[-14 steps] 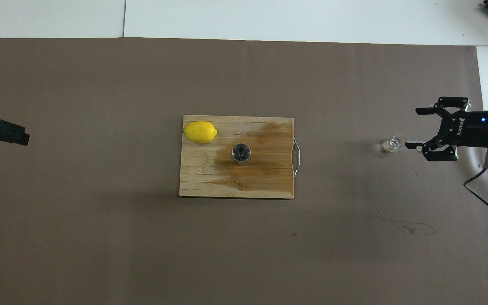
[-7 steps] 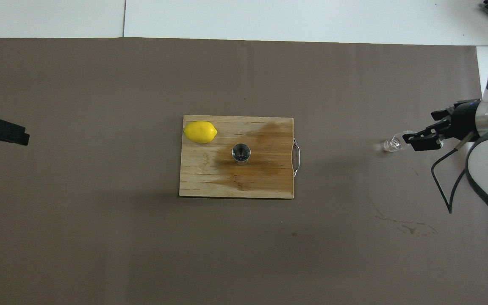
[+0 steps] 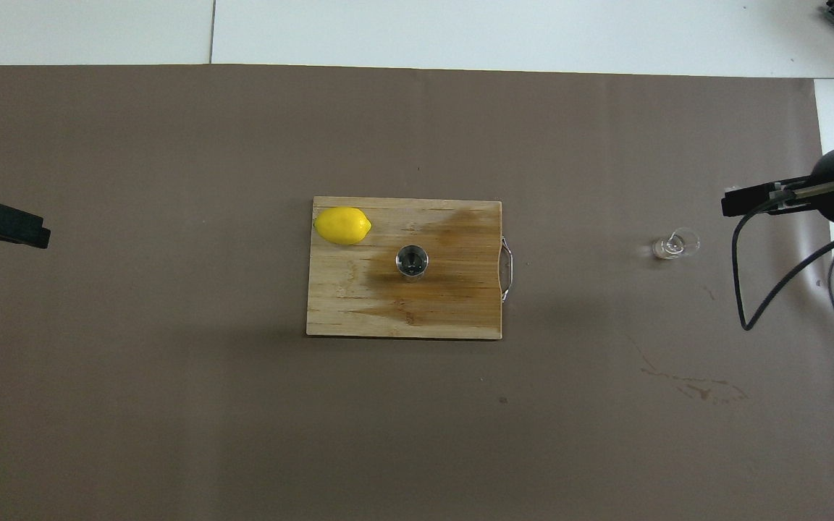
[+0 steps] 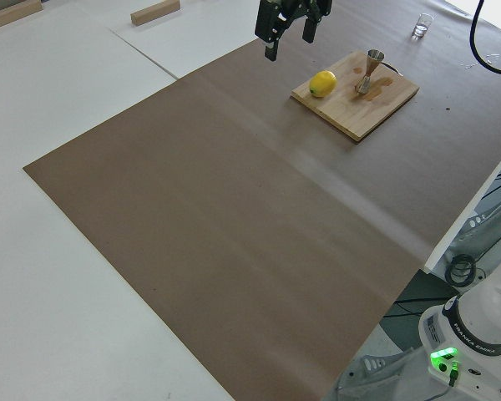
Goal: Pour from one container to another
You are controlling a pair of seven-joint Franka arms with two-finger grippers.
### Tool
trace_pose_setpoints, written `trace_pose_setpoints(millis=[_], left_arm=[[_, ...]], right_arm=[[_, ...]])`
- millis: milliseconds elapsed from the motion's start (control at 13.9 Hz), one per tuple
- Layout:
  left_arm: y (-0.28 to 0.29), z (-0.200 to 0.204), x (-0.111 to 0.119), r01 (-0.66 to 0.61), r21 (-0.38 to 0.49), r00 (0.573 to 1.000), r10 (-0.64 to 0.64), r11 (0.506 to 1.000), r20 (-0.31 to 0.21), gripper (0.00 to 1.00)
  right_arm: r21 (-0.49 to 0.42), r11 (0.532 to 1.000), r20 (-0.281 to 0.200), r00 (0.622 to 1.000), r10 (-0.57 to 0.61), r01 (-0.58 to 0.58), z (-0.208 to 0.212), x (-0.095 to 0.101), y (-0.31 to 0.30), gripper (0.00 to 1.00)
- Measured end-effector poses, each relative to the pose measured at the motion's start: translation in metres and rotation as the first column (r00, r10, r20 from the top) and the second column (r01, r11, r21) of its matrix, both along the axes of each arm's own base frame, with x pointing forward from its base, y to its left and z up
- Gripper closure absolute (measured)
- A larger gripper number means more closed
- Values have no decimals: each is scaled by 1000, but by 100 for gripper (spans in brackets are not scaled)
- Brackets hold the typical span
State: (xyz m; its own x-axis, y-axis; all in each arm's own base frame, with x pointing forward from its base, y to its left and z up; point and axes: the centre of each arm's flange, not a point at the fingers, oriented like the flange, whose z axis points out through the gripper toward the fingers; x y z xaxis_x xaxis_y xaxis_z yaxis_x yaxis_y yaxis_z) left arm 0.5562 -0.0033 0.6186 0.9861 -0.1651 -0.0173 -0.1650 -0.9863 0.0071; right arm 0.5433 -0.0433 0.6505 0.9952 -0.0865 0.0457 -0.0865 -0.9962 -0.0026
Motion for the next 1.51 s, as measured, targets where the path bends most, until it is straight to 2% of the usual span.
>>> trace_pose_setpoints(millis=[144, 288, 791, 1006, 1222, 1510], left_arm=[[0, 0, 0, 0, 0, 1000, 0, 1000, 0, 0], [0, 0, 0, 0, 0, 1000, 0, 1000, 0, 0], [0, 0, 0, 0, 0, 1000, 0, 1000, 0, 0], [0, 0, 0, 0, 0, 1000, 0, 1000, 0, 0], [0, 0, 0, 0, 0, 1000, 0, 1000, 0, 0], [0, 0, 0, 0, 0, 1000, 0, 1000, 0, 0]], right_arm=[[9, 999, -25, 999, -34, 34, 13, -21, -19, 0], [13, 999, -34, 999, -41, 41, 12, -29, -22, 0], [-19, 1000, -55, 998, -13, 12, -3, -21, -14, 0], [-51, 998, -60, 997, 43, -46, -3, -20, 1, 0], [-51, 995, -77, 993, 87, -91, -11, -14, 19, 0], [-48, 995, -83, 993, 86, -90, -15, -12, 19, 0]])
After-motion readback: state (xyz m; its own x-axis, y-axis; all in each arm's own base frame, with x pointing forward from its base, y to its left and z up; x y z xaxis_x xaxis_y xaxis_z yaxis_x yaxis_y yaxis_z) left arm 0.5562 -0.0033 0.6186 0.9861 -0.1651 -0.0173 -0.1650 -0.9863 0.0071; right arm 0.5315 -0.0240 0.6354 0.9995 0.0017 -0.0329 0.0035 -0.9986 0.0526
